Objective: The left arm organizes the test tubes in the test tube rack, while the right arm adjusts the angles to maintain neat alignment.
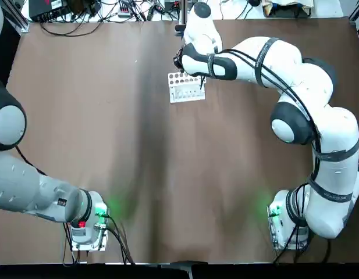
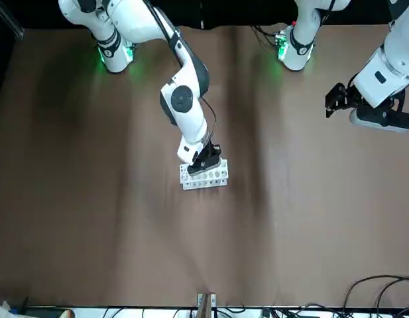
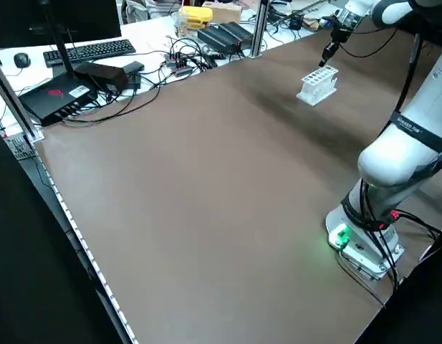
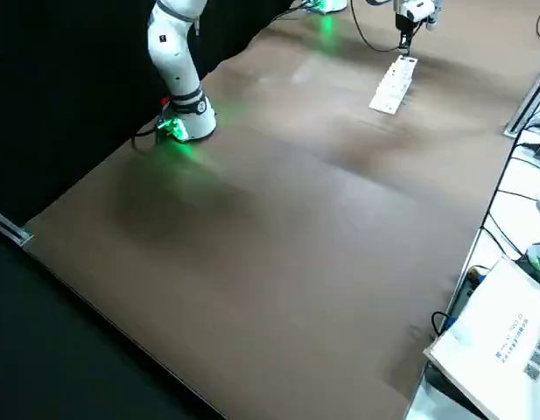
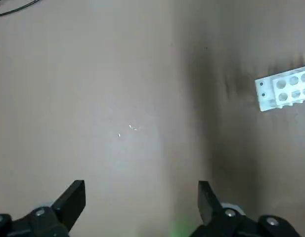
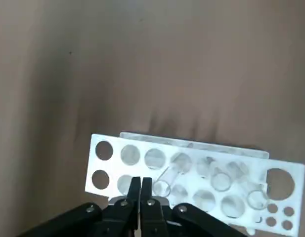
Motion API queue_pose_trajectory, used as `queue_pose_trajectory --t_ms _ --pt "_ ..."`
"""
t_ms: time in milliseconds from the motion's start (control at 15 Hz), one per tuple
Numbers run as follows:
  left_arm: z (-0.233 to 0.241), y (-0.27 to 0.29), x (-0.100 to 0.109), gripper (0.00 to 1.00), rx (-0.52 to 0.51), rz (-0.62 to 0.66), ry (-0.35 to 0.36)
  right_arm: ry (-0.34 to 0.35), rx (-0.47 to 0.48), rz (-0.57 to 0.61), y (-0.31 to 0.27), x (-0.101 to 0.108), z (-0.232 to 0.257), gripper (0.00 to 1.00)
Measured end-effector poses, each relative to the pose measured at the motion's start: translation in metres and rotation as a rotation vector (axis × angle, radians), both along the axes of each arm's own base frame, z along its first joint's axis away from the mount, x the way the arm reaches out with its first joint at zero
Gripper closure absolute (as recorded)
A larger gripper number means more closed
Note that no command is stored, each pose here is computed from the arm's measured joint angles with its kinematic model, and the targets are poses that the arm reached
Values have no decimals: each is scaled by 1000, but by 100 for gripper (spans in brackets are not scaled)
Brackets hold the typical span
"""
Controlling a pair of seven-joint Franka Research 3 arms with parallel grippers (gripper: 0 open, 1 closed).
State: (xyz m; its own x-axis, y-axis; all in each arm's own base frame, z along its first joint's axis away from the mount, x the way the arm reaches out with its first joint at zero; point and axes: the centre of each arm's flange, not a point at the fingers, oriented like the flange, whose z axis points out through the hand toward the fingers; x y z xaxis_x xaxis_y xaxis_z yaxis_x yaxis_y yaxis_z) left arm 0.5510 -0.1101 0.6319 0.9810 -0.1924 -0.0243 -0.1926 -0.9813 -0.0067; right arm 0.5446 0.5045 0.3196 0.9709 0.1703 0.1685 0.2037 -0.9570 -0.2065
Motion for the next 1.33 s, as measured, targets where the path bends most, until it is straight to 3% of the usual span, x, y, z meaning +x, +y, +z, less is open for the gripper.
queue_pose_trajectory --t_ms 1333 --pt "-1 -1 0 0 0 -2 1 -17 0 -5 -15 16 5 93"
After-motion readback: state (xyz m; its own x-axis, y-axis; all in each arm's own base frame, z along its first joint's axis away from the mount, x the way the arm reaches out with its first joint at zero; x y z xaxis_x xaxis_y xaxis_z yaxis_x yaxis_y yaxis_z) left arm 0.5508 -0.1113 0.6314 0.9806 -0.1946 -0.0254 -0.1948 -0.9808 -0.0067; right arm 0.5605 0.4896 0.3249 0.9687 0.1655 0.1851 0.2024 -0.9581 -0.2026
